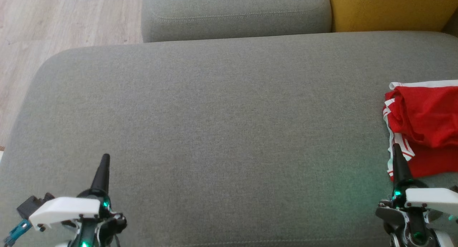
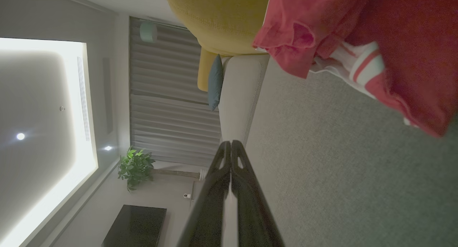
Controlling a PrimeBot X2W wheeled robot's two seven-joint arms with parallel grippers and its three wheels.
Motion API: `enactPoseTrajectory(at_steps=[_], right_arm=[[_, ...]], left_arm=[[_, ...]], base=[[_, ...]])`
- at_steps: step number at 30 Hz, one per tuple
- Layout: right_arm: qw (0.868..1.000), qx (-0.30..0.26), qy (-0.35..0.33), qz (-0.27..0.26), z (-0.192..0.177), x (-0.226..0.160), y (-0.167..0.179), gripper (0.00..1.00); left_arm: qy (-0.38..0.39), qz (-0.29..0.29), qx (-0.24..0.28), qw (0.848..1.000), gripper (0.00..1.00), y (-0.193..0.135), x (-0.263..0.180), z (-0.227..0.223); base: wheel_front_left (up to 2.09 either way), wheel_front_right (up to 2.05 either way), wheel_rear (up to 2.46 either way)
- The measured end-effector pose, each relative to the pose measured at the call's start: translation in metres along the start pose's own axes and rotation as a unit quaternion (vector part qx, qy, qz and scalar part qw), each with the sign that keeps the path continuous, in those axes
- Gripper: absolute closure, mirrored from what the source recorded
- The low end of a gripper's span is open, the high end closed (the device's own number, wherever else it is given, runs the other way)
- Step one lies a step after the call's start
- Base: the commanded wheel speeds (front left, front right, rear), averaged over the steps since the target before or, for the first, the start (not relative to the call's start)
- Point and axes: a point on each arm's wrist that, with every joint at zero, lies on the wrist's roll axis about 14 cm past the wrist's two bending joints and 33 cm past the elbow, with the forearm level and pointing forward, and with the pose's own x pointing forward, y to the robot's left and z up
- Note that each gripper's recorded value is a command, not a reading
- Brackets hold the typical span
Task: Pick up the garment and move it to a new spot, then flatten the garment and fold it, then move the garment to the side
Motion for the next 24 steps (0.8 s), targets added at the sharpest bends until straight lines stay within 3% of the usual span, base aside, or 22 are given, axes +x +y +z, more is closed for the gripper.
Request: enactPoseTrajectory(at_steps=[19, 24], right_arm=[[0.994, 0.107, -0.017, 0.009, 0.011, 0.006, 0.004, 1.00], [0.994, 0.111, -0.019, 0.008, 0.012, 0.005, 0.003, 1.00]], left_arm=[[-0.009, -0.038, -0.115, 0.993, 1.00, -0.017, 0.009, 0.011], [-0.009, -0.039, -0.121, 0.992, 1.00, -0.017, 0.009, 0.012]], base=[[0.00, 0.00, 0.00], [0.00, 0.00, 0.00]])
